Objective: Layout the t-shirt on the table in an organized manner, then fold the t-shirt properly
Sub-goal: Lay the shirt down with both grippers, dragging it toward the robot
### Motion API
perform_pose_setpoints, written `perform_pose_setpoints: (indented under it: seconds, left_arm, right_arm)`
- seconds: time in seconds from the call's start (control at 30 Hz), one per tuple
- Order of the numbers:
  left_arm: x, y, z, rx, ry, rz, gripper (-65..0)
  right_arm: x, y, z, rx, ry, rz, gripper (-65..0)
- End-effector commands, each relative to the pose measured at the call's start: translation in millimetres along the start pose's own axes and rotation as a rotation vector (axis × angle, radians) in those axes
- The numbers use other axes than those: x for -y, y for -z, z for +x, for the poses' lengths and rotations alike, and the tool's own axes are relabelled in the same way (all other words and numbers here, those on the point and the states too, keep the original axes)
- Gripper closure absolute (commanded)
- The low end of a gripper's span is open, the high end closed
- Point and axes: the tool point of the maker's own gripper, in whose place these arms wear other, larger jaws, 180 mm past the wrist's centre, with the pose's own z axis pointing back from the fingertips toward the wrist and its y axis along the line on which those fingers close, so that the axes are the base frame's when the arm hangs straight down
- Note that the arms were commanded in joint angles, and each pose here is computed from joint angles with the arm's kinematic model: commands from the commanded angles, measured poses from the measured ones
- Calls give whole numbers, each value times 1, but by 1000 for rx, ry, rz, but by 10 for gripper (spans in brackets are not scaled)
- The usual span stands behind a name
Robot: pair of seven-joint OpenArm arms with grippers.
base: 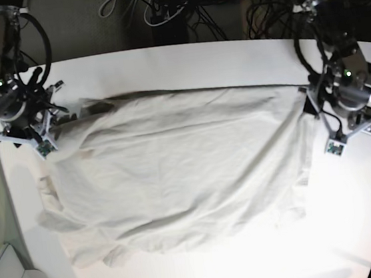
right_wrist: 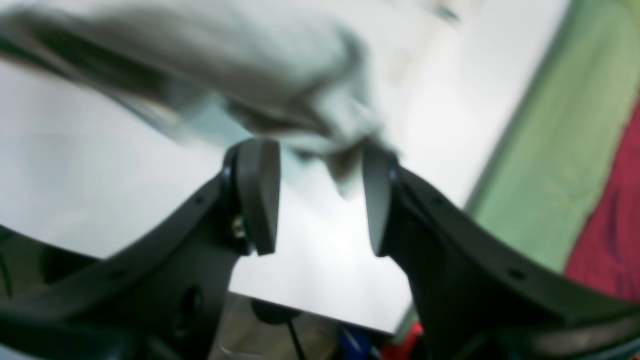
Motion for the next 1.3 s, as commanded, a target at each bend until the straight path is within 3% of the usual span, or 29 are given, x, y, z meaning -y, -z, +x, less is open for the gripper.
perform_pose_setpoints:
  seconds: [0.0, 0.1, 0.27, 0.33, 0.5, 0.67, 1.27]
  left_arm:
    - [3, 4, 17, 53, -15, -14, -455]
    - [25, 27, 32, 93, -56, -105, -389]
    - [48, 62, 26, 51, -88, -215, -100]
    - [55, 69, 20, 38, -99, -241, -43]
    - [55, 76, 13, 33, -99, -250, -41]
    - [52, 76, 9, 27, -97, -243, -41]
    - [37, 75, -18, -14, -136, -213, -41]
  right_arm:
    - [0, -4, 5, 25, 6, -10, -252]
    - [-15, -2, 2, 18, 34, 21, -187]
    - [-26, 1, 4, 26, 63, 47, -70]
    - [-26, 3, 6, 32, 65, 51, -47]
    - [-39, 8, 25, 67, 44, 86, -13]
    - [-72, 29, 19, 25, 43, 192, 0]
    - [-77, 58, 24, 55, 89, 249, 0]
